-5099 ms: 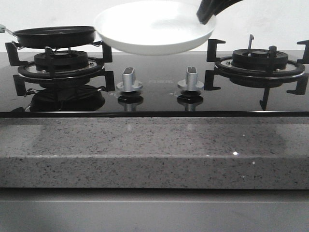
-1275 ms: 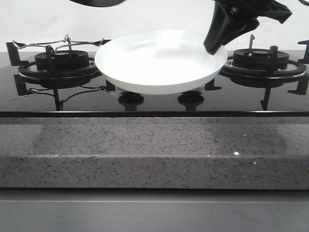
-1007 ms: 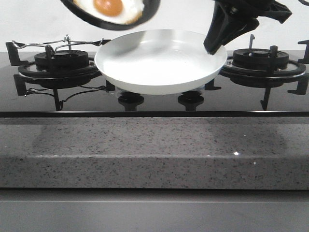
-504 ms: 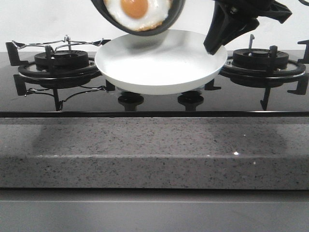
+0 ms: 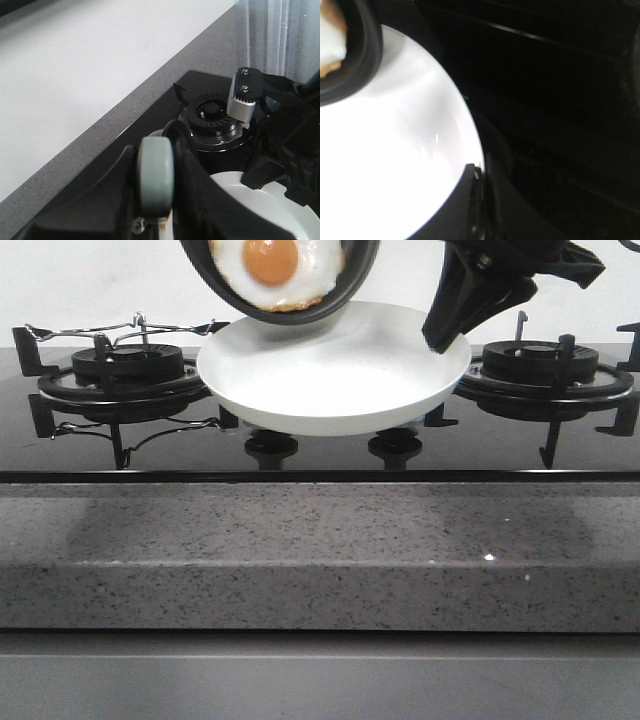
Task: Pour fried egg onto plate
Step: 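Tilt the pan over the held plate with the left gripper, sliding the egg out, then lower the empty pan back onto its burner with the left gripper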
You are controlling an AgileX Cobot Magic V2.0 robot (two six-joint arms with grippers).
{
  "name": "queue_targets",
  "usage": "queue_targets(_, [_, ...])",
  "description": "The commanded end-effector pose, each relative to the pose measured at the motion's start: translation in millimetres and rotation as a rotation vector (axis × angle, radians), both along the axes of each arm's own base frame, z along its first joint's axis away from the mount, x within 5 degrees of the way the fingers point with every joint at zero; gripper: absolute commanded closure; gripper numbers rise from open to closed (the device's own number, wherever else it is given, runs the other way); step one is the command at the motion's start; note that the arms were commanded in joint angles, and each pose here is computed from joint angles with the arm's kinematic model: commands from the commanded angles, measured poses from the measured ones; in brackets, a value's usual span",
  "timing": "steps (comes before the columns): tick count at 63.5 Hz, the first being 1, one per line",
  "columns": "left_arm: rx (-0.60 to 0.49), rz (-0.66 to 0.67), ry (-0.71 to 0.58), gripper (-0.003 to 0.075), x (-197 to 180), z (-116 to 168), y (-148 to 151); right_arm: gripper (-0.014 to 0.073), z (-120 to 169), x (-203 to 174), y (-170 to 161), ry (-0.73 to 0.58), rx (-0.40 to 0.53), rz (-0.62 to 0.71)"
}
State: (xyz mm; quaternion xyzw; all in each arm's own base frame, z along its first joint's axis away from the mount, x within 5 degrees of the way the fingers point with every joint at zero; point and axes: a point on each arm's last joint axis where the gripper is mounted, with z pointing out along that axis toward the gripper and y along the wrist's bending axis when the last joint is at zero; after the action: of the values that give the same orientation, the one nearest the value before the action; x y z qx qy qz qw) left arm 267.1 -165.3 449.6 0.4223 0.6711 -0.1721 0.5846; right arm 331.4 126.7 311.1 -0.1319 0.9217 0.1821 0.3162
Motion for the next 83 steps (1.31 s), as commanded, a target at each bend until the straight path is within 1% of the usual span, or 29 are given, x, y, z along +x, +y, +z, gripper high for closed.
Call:
queue_targets(1, [-0.090, 0.037, -0.125, 0.0741, -13.3, 31.0, 5.0, 0.0713, 26.3, -2.4, -1.8, -0.105, 0.052, -0.021])
queue_targets(7, [-0.067, 0.019, -0.144, 0.0741, -15.8, 30.6, 1.0, 0.0713, 26.3, -2.4, -1.8, -0.105, 0.052, -0.021])
queue_targets(11, [-0.016, -0.001, -0.182, 0.0741, -18.4, 29.5, -3.2, 0.0713, 26.3, -2.4, -1.8, -0.105, 0.052, -0.021])
queue_targets(15, [0.005, -0.008, -0.202, 0.0741, -20.1, 29.3, -6.2, 0.0713, 26.3, -2.4, -1.8, -0.105, 0.052, -0.021])
queue_targets(26, [0.019, -0.003, -0.233, 0.0741, -21.3, 30.3, -9.1, 0.0713, 26.3, -2.4, -1.8, -0.105, 0.052, -0.021])
queue_targets(45, [0.010, 0.025, -0.232, 0.0741, -17.4, 31.1, -3.7, 0.0713, 26.3, -2.4, -1.8, -0.105, 0.052, -0.021])
queue_targets(53, [-0.069, 0.110, -0.153, 0.0741, -7.0, 31.5, 12.8, 0.0713, 26.3, -2.4, -1.8, -0.105, 0.052, -0.021])
queue_targets(56, [-0.099, 0.150, -0.129, 0.0741, -1.7, 32.0, 22.3, 0.0713, 26.3, -2.4, -1.8, -0.105, 0.052, -0.021])
queue_targets(65, [-0.238, 0.251, -0.022, 0.0741, 12.7, 33.2, 57.3, 0.0713, 26.3, -2.4, -1.8, -0.105, 0.052, -0.021])
queue_targets(72, [-0.362, 0.297, 0.071, 0.0741, 21.4, 33.3, 87.6, 0.0713, 26.3, -2.4, -1.8, -0.105, 0.052, -0.021])
queue_targets(76, [-0.455, 0.335, 0.141, 0.0741, 28.3, 31.3, 109.8, 0.0713, 26.3, -2.4, -1.8, -0.105, 0.052, -0.021])
queue_targets(79, [-0.530, 0.338, 0.203, 0.0741, 32.3, 29.1, 123.4, 0.0713, 26.3, -2.4, -1.8, -0.105, 0.052, -0.021])
queue_targets(83, [-0.604, 0.342, 0.271, 0.0741, 39.3, 23.6, 141.8, 0.0713, 26.3, -2.4, -1.8, -0.105, 0.052, -0.021])
